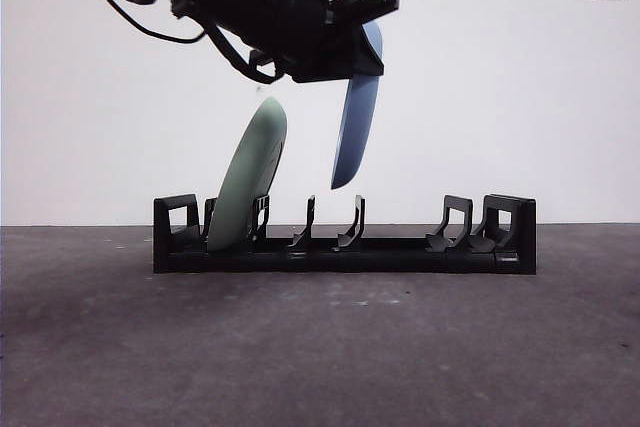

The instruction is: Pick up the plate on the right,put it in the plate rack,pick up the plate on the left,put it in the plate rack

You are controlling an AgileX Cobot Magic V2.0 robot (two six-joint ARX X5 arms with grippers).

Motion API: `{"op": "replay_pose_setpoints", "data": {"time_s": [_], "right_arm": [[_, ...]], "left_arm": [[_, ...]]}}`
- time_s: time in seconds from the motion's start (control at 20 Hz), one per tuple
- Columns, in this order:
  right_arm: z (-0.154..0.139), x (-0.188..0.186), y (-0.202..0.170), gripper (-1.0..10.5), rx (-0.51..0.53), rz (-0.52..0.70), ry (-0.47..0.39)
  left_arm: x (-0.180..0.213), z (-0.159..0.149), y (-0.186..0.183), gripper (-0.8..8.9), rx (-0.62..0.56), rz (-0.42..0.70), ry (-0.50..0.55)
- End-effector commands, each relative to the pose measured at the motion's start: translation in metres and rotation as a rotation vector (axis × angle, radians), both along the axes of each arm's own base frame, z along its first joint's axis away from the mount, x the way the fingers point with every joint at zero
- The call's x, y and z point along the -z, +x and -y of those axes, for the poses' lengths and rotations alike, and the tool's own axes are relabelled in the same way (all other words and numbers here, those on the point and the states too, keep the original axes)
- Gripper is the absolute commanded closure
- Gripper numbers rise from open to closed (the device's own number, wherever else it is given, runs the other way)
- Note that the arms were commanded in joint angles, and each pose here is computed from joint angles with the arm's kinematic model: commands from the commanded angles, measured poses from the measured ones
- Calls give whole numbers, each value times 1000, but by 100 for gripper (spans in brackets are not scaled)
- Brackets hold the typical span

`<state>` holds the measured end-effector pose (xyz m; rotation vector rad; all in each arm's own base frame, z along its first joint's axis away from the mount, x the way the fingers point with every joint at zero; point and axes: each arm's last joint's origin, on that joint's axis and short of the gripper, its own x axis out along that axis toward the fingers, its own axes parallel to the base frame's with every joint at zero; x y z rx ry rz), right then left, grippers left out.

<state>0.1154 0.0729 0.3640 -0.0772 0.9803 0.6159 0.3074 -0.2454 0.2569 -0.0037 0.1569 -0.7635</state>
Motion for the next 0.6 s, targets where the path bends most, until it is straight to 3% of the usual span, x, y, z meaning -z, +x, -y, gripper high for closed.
{"op": "replay_pose_setpoints", "data": {"time_s": [0.05, 0.6], "right_arm": [[0, 1, 0, 634, 5, -2, 10], [-1, 0, 2, 634, 9, 32, 7]], "left_arm": [[8, 1, 8, 820, -43, -18, 18], [50, 2, 16, 820, -90, -153, 147]]}}
